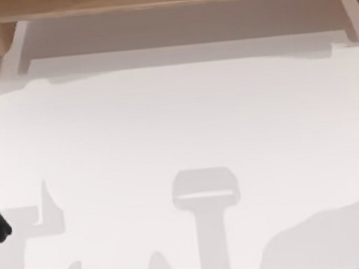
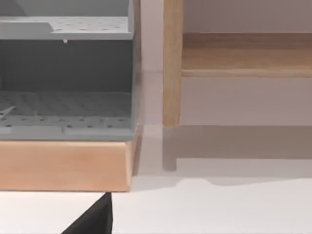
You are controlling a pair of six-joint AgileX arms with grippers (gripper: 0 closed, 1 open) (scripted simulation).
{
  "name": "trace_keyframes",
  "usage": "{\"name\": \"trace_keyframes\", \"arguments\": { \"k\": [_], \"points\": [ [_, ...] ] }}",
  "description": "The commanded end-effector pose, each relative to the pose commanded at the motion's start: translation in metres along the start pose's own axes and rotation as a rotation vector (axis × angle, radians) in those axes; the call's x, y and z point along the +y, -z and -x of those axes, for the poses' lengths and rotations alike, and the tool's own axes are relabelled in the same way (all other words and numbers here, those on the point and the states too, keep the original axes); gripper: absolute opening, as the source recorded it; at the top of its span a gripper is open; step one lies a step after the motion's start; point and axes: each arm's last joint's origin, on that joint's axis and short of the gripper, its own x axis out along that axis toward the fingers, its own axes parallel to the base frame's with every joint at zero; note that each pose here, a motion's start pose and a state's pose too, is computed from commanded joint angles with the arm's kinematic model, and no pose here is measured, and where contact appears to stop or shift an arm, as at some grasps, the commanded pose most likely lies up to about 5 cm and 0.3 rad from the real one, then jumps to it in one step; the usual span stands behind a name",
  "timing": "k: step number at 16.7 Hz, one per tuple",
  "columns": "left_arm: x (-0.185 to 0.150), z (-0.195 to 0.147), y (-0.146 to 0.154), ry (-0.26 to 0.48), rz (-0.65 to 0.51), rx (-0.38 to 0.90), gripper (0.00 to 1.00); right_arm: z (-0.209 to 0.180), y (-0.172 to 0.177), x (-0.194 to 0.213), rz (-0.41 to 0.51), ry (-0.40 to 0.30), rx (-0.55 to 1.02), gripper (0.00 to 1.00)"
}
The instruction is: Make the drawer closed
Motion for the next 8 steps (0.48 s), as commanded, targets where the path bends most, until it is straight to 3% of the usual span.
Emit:
{"name": "trace_keyframes", "arguments": {
  "k": [2,8],
  "points": [
    [0.0,0.0,0.0,0.0,0.0,0.0,1.0,0.0,0.0,0.0,0.0,0.0,0.0,0.98],
    [0.0,0.0,0.0,0.0,0.0,0.0,1.0,0.0,0.0,0.0,0.0,0.0,0.0,1.0]
  ]
}}
